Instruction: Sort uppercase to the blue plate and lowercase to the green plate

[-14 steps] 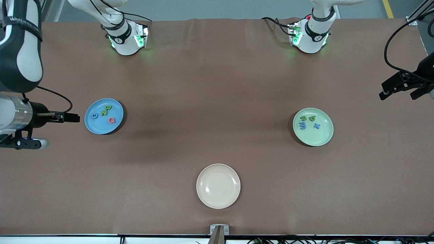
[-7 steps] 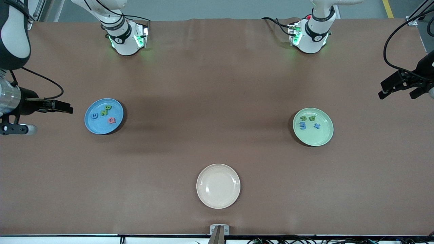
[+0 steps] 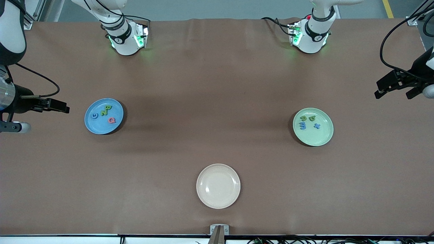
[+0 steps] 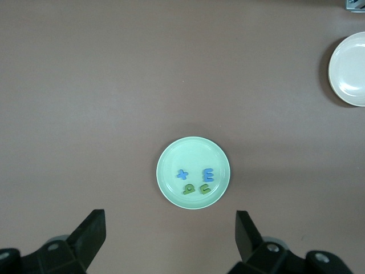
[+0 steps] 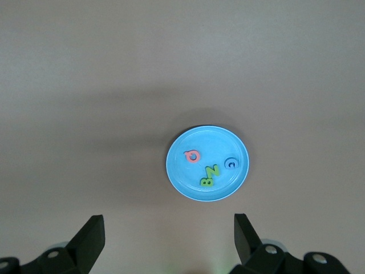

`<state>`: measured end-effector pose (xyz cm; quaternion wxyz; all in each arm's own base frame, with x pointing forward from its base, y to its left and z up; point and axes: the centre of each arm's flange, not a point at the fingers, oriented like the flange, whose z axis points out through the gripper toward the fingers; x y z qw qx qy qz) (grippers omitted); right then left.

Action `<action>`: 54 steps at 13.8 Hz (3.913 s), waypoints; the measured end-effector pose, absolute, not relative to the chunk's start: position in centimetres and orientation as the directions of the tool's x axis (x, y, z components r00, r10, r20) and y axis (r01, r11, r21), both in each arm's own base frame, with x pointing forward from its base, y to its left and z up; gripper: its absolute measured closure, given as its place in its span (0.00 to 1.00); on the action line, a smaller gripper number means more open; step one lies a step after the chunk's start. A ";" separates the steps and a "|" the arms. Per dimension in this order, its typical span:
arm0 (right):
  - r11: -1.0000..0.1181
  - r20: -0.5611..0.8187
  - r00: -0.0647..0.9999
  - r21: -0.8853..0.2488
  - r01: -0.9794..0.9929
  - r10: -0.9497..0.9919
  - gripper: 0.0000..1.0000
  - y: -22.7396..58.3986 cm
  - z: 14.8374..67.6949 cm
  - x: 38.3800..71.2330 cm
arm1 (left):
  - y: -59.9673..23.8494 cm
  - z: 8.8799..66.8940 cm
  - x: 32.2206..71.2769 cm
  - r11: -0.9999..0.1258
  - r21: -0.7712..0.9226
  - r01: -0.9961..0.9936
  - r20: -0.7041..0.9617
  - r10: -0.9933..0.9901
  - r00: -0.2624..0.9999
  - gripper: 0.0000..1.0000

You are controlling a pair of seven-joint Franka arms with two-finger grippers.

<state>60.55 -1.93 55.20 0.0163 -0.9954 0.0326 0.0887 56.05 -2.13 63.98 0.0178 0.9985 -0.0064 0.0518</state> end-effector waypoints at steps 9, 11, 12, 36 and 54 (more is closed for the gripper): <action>-0.998 -0.150 0.988 -0.036 -0.048 -0.042 0.00 -0.9 57.9 60.5 | -2.3 64.3 56.2 -0.999 0.034 -0.018 0.126 -0.014 0.992 0.00; -0.999 -0.162 0.986 -0.036 -0.035 -0.028 0.00 -0.1 58.2 60.2 | -2.3 64.3 56.2 -0.999 0.034 -0.019 0.127 -0.014 0.992 0.00; -0.999 -0.165 0.986 -0.036 -0.031 -0.025 0.00 0.1 58.4 60.0 | -2.3 64.3 56.2 -0.999 0.034 -0.019 0.127 -0.014 0.992 0.00; -0.998 -0.102 0.993 -0.001 -0.064 -0.063 0.00 -0.8 62.6 54.4 | -2.1 64.3 56.2 -0.999 0.034 -0.014 0.127 -0.010 0.992 0.00; -0.999 -0.046 0.998 -0.022 -0.037 -0.036 0.00 -0.6 63.5 53.1 | -2.0 64.3 56.2 -0.999 0.034 -0.013 0.127 -0.009 0.992 0.00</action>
